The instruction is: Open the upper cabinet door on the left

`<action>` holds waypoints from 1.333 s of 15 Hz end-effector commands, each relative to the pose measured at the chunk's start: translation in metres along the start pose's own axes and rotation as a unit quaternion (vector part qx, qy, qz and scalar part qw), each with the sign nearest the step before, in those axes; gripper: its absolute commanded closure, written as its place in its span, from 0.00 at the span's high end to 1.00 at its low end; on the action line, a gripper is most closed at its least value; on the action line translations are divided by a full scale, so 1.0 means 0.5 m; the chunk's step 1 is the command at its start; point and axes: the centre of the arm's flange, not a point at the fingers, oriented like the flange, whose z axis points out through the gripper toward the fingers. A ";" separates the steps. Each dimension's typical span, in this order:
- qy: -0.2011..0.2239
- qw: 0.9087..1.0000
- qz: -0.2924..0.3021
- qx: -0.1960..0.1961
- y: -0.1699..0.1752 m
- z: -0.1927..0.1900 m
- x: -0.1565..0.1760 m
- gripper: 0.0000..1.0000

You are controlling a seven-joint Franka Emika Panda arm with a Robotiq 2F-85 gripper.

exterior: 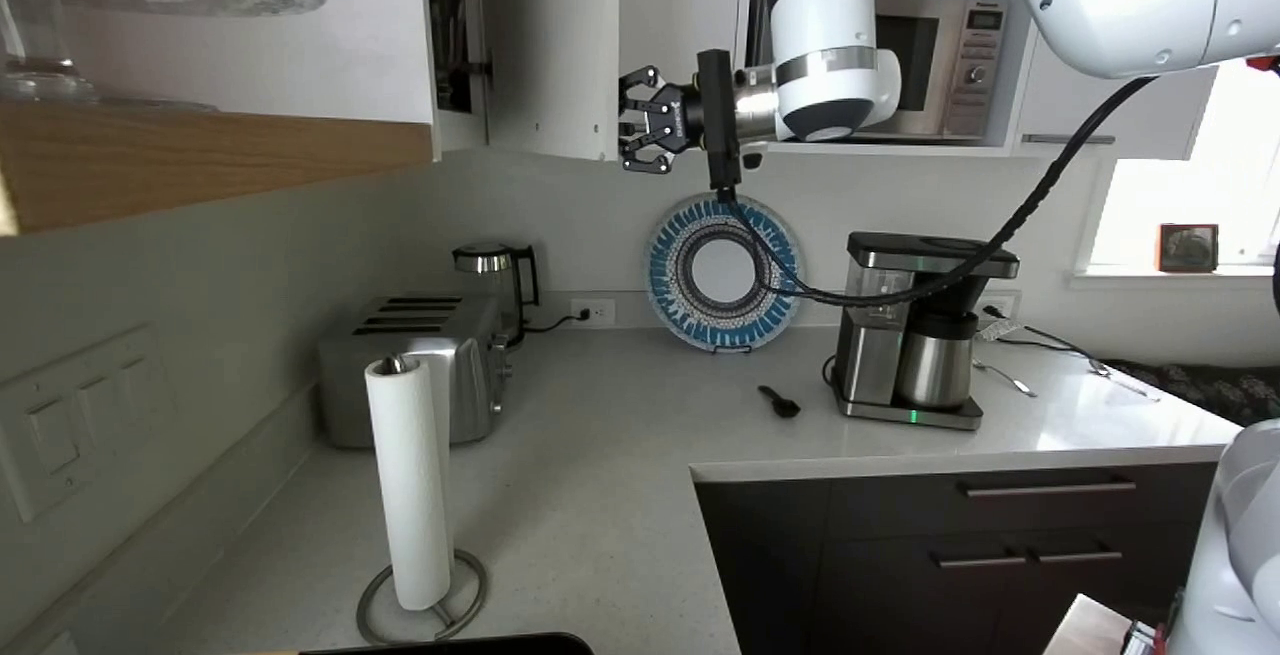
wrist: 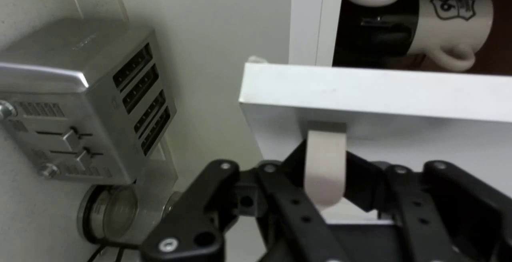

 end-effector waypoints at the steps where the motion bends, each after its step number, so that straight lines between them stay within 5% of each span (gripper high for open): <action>1: 0.058 0.998 0.000 0.028 -0.034 -0.112 0.060 0.35; 3: 0.074 0.997 -0.002 0.029 -0.030 -0.126 0.088 0.36; 12: 0.176 0.983 0.000 0.047 -0.052 -0.205 0.155 1.00; 20: 0.308 0.948 -0.001 0.078 -0.127 -0.323 0.172 1.00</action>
